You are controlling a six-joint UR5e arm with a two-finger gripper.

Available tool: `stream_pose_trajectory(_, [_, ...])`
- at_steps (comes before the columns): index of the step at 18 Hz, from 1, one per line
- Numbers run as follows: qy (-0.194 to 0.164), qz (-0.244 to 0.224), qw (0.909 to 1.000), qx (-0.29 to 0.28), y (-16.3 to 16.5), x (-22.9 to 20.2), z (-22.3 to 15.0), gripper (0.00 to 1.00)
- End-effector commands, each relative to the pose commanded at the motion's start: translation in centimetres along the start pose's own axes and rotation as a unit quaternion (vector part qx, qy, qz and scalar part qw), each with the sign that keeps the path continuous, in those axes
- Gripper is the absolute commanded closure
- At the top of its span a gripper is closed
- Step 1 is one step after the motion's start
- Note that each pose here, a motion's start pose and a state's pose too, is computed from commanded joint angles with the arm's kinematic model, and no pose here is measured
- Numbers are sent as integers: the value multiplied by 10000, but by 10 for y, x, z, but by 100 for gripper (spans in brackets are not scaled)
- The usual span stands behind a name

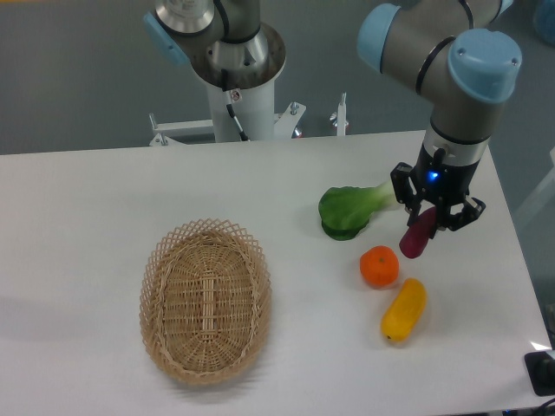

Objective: Place the sweet potato on the table
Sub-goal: 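Hold the purple sweet potato in the gripper above the table, then carry the held sweet potato toward the basket and lower it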

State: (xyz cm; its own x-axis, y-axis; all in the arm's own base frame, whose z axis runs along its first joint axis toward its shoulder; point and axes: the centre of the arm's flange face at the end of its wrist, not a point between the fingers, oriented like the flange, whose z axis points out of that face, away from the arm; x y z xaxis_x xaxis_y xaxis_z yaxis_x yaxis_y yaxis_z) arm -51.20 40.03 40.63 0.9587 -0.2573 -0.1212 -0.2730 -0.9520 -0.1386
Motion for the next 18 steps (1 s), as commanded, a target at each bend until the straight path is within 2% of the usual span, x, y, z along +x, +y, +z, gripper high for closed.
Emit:
stream_pose_trajectory(5, [1,-38,10000,26,3,-1,-1,88])
stream_pose_trajectory(8, [-127,-57,9998,140,2,4,-20,88])
stream_pose_trajectory(13, [-117,-87,9997,181,-1,5,-19,88])
stream_pose_trajectory(18, [-52,-529,9983,235,-12,11,-14,87])
